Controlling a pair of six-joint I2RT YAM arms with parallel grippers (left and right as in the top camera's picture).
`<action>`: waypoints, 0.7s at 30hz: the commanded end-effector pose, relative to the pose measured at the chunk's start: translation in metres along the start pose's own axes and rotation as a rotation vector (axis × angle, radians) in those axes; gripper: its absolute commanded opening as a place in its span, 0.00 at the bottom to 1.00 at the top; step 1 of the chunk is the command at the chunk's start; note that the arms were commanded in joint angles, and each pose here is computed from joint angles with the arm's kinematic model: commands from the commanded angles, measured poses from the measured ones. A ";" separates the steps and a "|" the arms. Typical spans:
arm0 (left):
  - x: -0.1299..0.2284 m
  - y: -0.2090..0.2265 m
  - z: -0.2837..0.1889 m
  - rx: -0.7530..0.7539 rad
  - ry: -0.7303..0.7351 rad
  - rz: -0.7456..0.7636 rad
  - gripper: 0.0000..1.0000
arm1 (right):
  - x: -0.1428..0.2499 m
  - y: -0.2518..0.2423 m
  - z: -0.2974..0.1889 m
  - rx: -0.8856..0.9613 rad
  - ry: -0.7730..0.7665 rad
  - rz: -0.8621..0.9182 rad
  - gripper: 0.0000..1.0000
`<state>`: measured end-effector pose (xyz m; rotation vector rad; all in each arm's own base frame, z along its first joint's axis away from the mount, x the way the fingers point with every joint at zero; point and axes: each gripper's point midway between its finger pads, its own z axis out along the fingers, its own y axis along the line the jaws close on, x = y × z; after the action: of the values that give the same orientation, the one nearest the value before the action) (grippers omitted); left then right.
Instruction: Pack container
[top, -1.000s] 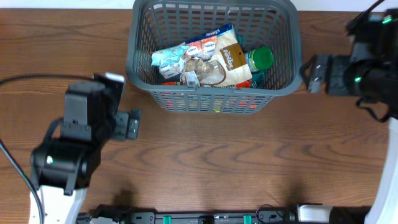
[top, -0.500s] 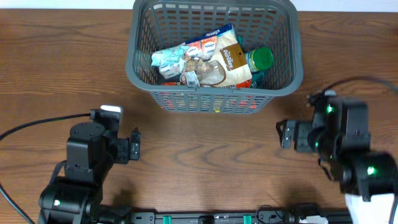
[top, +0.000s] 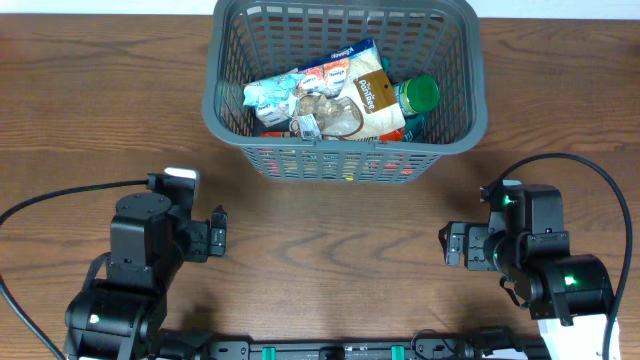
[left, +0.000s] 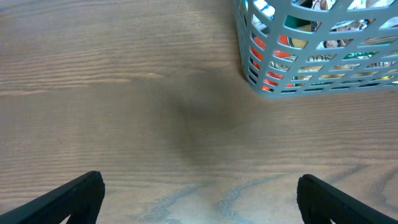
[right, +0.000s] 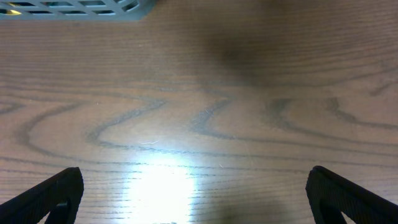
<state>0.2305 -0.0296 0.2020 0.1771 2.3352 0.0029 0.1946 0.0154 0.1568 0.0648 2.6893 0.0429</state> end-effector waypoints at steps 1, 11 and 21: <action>0.003 -0.001 0.002 0.006 0.009 0.003 0.99 | 0.001 -0.001 0.001 0.010 0.005 0.006 0.99; 0.003 -0.001 0.002 0.006 0.009 0.003 0.99 | 0.001 -0.004 0.000 0.027 -0.005 0.003 0.99; 0.003 -0.001 0.002 0.006 0.009 0.003 0.99 | -0.011 0.012 -0.015 -0.116 -0.382 0.000 0.99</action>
<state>0.2304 -0.0296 0.2019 0.1772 2.3356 0.0029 0.2095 0.0199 0.1916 0.0522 2.3258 0.1148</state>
